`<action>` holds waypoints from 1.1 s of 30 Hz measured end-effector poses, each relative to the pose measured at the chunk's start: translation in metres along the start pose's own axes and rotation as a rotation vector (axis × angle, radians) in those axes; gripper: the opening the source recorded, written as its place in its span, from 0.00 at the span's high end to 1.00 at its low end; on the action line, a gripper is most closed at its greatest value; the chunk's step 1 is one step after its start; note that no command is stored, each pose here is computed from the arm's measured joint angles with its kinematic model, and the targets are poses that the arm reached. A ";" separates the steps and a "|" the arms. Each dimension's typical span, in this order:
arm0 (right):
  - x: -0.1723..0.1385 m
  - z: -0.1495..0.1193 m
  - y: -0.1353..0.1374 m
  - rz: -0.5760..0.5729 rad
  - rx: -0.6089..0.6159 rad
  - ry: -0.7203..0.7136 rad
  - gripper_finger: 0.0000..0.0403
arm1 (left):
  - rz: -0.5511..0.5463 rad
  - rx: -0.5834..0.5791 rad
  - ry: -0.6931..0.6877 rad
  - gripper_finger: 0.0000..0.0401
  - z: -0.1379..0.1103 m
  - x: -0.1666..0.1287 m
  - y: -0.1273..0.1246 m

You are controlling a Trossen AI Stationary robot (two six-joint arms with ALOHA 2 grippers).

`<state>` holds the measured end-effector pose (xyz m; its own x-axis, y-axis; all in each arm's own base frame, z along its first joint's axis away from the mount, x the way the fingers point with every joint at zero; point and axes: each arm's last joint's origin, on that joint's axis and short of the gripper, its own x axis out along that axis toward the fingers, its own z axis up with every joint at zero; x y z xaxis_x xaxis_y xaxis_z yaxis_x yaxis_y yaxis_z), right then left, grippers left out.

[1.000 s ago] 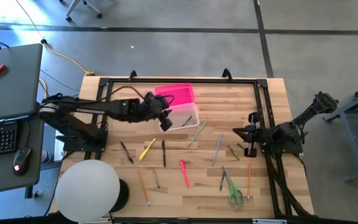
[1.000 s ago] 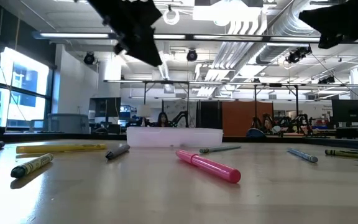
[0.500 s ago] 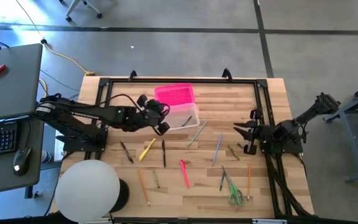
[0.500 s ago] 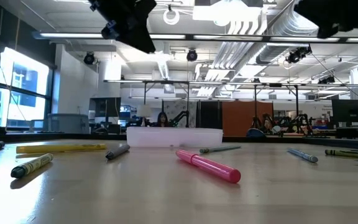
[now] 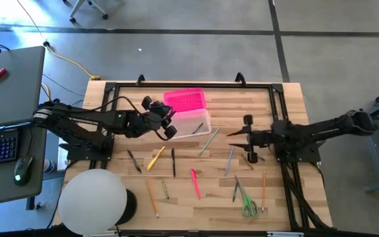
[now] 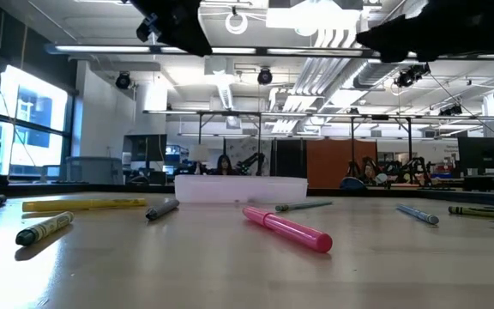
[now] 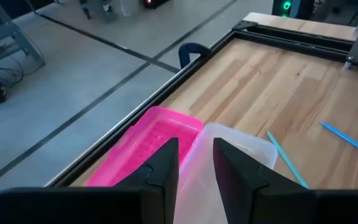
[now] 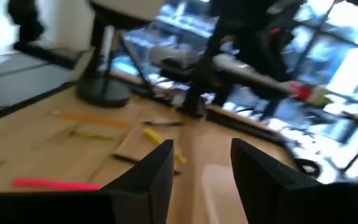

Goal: Pick & place school supplies into a supply box
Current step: Put the blue pencil into the pink supply box

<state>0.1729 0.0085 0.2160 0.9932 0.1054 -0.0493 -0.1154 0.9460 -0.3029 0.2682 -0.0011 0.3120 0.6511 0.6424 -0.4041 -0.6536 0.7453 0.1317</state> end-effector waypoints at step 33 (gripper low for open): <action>0.127 -0.125 -0.049 0.372 0.146 0.572 0.64 | -0.004 0.028 -0.007 0.67 0.001 0.000 0.000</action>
<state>0.3026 -0.0631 0.1062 0.7201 0.2900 -0.6304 -0.4032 0.9143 -0.0399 0.2689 -0.0012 0.3127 0.6566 0.6406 -0.3982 -0.6401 0.7525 0.1551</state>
